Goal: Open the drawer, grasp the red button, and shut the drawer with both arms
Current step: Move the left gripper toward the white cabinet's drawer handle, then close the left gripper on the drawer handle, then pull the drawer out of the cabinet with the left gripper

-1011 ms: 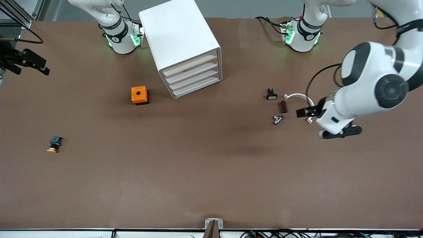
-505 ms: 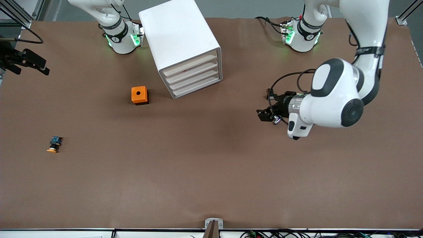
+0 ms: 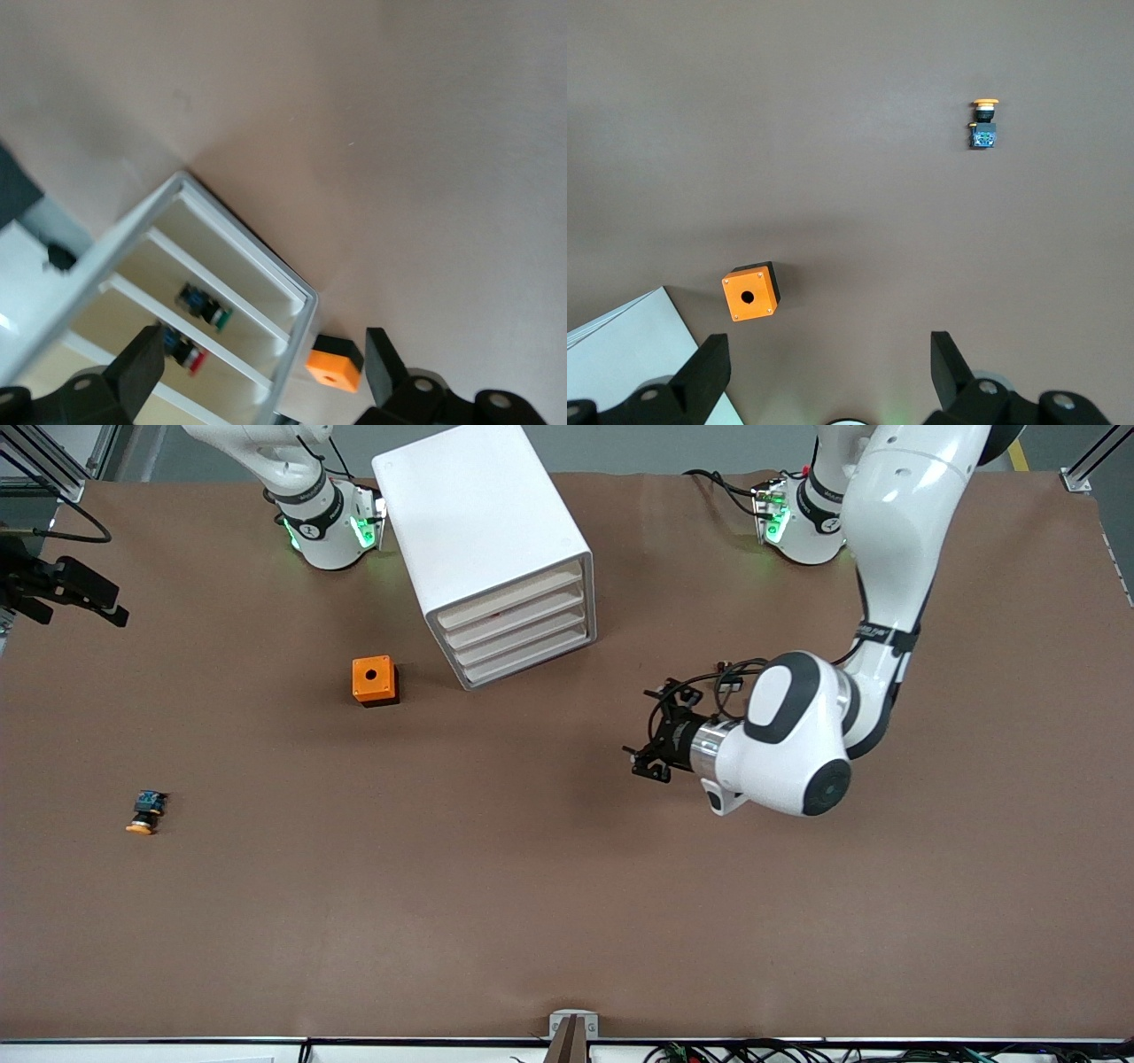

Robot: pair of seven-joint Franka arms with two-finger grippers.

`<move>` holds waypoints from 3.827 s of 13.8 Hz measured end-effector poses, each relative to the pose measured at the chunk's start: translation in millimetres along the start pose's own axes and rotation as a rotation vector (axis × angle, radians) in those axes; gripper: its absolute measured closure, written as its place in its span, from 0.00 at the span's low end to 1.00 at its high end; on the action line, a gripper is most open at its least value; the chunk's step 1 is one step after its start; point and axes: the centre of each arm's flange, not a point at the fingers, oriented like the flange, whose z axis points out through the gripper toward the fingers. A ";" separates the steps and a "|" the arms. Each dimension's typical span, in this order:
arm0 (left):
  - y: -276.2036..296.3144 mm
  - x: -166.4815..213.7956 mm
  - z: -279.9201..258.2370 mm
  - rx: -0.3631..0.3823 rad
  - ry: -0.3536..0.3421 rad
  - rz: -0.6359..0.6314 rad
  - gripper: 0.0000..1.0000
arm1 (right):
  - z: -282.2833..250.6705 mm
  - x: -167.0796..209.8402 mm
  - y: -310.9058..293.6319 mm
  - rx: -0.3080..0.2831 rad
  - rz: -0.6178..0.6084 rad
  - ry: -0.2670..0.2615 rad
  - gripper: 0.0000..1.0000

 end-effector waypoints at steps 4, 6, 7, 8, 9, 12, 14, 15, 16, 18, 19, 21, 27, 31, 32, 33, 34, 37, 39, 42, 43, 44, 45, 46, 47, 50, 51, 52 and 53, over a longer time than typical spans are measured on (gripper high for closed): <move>12.2 -0.4 42.4 0.080 -0.035 -0.279 0.00 | 0.1 0.0 0.2 0.000 0.000 0.000 0.00; 14.2 4.6 61.8 0.142 -0.038 -0.369 0.00 | 0.1 0.0 0.2 0.000 0.000 0.000 0.00; 12.3 3.8 73.8 0.186 -0.035 -0.410 0.00 | 0.1 0.0 0.2 0.000 0.000 0.000 0.00; 8.9 1.2 86.3 0.234 -0.028 -0.450 0.00 | 0.1 0.0 0.2 0.000 0.000 0.000 0.00; 4.6 -1.5 99.6 0.285 -0.014 -0.488 0.00 | 0.1 0.0 0.2 0.000 0.000 0.000 0.00; -9.9 -11.2 139.7 0.435 0.019 -0.555 0.00 | 0.1 0.0 0.3 0.000 0.001 0.000 0.00; -15.0 -14.6 163.7 0.494 0.034 -0.579 0.00 | 0.1 -0.1 0.3 0.000 0.001 -0.001 0.00; -16.2 -14.9 173.4 0.511 0.043 -0.587 0.00 | 0.1 -0.1 0.3 0.000 0.001 -0.001 0.00; -17.8 -16.2 182.1 0.525 0.049 -0.588 0.00 | 0.1 -0.1 0.3 0.000 0.001 -0.001 0.00; -21.5 -22.9 192.7 0.547 0.044 -0.587 0.00 | 0.1 -0.1 0.3 0.000 0.001 -0.001 0.00; -24.3 -26.8 197.3 0.557 0.046 -0.584 0.00 | 0.1 -0.1 0.3 0.000 0.001 -0.001 0.00; -30.2 -33.5 205.7 0.575 0.059 -0.575 0.00 | 0.2 -0.1 0.3 0.000 0.001 -0.001 0.00; -44.6 -36.4 233.5 0.625 0.108 -0.585 0.00 | 0.2 -0.1 0.3 0.000 0.001 -0.001 0.00; -55.9 -37.8 256.5 0.657 0.142 -0.586 0.04 | 0.2 -0.1 0.2 0.000 0.001 -0.001 0.00; -57.0 -38.6 258.5 0.660 0.145 -0.585 0.17 | 0.2 -0.1 0.2 0.000 0.000 -0.001 0.00; -58.1 -39.5 259.9 0.662 0.148 -0.583 0.27 | 0.2 -0.2 -0.2 0.000 0.000 -0.002 0.00; -59.3 -40.6 261.5 0.664 0.151 -0.581 0.36 | 0.4 -0.4 -1.0 0.001 -0.002 -0.004 0.00; -61.8 -42.8 265.4 0.668 0.158 -0.577 0.52 | 0.4 -3.1 -5.4 0.000 -0.005 -0.024 0.00; -62.5 -44.1 266.2 0.671 0.154 -0.578 0.74 | -1.1 -5.6 -7.6 -0.001 0.010 -0.035 0.00; -62.6 -43.8 266.6 0.673 0.152 -0.579 0.89 | -2.4 -6.6 -9.7 0.013 0.017 -0.036 0.00; -62.7 -43.7 266.4 0.675 0.153 -0.587 0.92 | -2.8 -6.6 -9.9 0.019 0.017 -0.035 0.00; -62.6 -43.4 266.4 0.675 0.154 -0.592 0.92 | -3.3 -6.6 -9.2 0.023 0.019 -0.034 0.00; -62.3 -42.9 266.3 0.676 0.152 -0.594 0.92 | -4.0 -6.3 -8.6 0.026 0.020 -0.031 0.00; -61.6 -41.9 265.5 0.676 0.150 -0.596 0.92 | -4.9 -5.9 -8.7 0.027 0.020 -0.026 0.00; -60.1 -40.2 263.3 0.675 0.146 -0.600 0.92 | -5.6 -5.5 -9.0 0.028 0.020 -0.021 0.00; -47.8 -26.3 243.5 0.661 0.114 -0.622 0.92 | -6.8 -4.4 -9.8 0.029 0.019 -0.010 0.00; -41.2 -19.2 232.7 0.652 0.093 -0.633 0.92 | -7.1 -4.1 -9.9 0.029 0.018 -0.008 0.00; -34.4 -11.5 221.3 0.640 0.071 -0.646 0.92 | -7.5 -3.7 -9.9 0.029 0.016 -0.004 0.00; -27.5 -3.3 209.4 0.628 0.048 -0.658 0.92 | -7.8 -3.5 -9.9 0.029 0.010 -0.001 0.00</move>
